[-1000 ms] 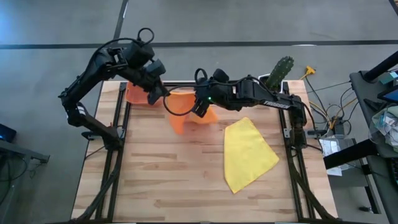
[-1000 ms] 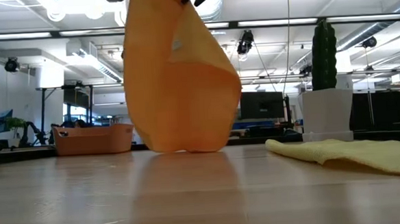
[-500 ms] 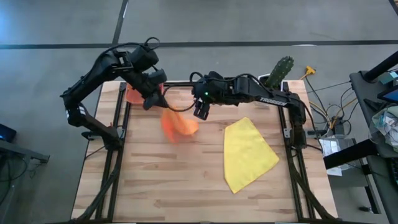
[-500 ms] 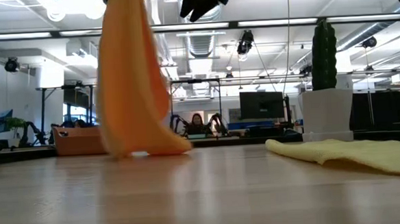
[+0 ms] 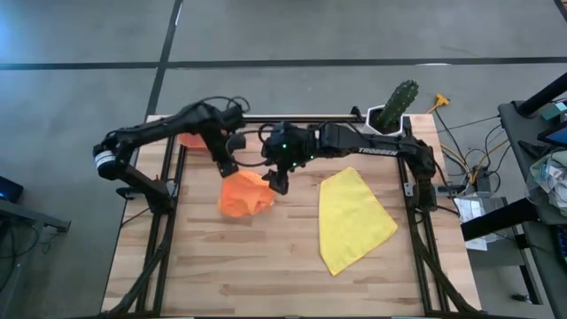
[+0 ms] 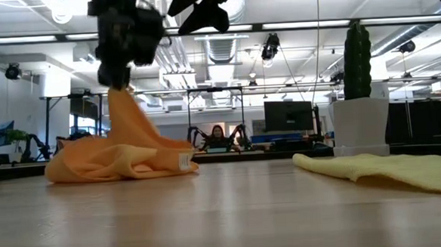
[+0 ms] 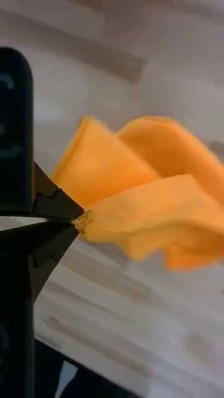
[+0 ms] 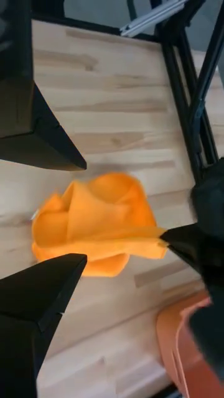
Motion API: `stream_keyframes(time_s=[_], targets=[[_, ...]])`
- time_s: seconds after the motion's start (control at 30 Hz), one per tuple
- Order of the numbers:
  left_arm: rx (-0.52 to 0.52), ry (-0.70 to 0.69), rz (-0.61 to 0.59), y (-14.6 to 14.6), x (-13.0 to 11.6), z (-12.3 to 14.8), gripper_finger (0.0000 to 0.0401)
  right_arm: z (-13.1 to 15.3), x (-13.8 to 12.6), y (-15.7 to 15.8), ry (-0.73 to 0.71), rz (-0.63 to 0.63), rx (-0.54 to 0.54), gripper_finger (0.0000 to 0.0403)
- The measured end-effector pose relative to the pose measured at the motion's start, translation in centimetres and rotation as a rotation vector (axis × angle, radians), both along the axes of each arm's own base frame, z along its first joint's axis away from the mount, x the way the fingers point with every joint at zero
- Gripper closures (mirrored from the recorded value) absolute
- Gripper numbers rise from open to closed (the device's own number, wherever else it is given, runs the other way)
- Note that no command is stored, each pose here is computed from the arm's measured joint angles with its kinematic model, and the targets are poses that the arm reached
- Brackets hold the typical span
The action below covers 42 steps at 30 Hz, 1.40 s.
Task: Roll microfiber towels into tight, uniform cylinder then place into a basket
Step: Fold the orange towel
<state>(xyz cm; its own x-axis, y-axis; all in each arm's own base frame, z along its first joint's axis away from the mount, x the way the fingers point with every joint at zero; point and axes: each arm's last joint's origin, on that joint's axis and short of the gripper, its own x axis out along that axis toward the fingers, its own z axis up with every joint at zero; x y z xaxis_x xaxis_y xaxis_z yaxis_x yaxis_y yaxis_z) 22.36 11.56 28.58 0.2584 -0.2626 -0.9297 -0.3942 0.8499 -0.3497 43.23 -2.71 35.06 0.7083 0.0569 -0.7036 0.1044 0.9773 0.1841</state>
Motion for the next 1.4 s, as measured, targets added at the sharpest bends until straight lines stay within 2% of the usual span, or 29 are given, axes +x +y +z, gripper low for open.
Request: stream_keyframes(time_s=[0.13,0.27,0.5,0.63,0.8,0.93,1.1,1.27,1.4], targets=[[-0.063,0.058,-0.002,-0.5,-0.7,-2.4,0.0401,-1.6,0.5,0.2,-0.009,-0.014,0.022,0.0177],[-0.076,0.036,-0.003,-0.9,-1.3,-2.2,0.0401,-3.1,0.8,-0.3,-0.011,-0.05,0.059,0.0177],[-0.032,-0.038,0.035,-0.4,-2.2,-0.4,0.0401,-5.9,1.4,-1.7,-0.057,-0.192,0.31,0.0177],[-0.029,-0.043,0.065,-0.2,-2.9,-0.2,0.0401,-7.8,1.2,-2.1,-0.018,-0.324,0.424,0.0177],[-0.019,-0.059,0.08,-0.2,-3.4,0.3,0.0401,-11.6,-0.3,-2.0,0.181,-0.576,0.607,0.0177],[-0.008,-0.077,0.077,-0.2,-3.5,0.6,0.0401,-13.9,-1.1,-0.6,0.283,-0.711,0.73,0.0177],[0.007,-0.105,0.071,-0.1,-3.3,0.6,0.0401,-14.6,-0.8,1.3,0.271,-0.792,0.855,0.0177],[0.023,-0.132,0.07,0.1,-3.0,0.6,0.0401,-15.6,-0.6,2.9,0.257,-0.949,0.889,0.0177],[0.035,-0.15,0.069,0.2,-2.9,0.6,0.0401,-17.0,0.1,3.5,0.243,-1.062,0.965,0.0176]])
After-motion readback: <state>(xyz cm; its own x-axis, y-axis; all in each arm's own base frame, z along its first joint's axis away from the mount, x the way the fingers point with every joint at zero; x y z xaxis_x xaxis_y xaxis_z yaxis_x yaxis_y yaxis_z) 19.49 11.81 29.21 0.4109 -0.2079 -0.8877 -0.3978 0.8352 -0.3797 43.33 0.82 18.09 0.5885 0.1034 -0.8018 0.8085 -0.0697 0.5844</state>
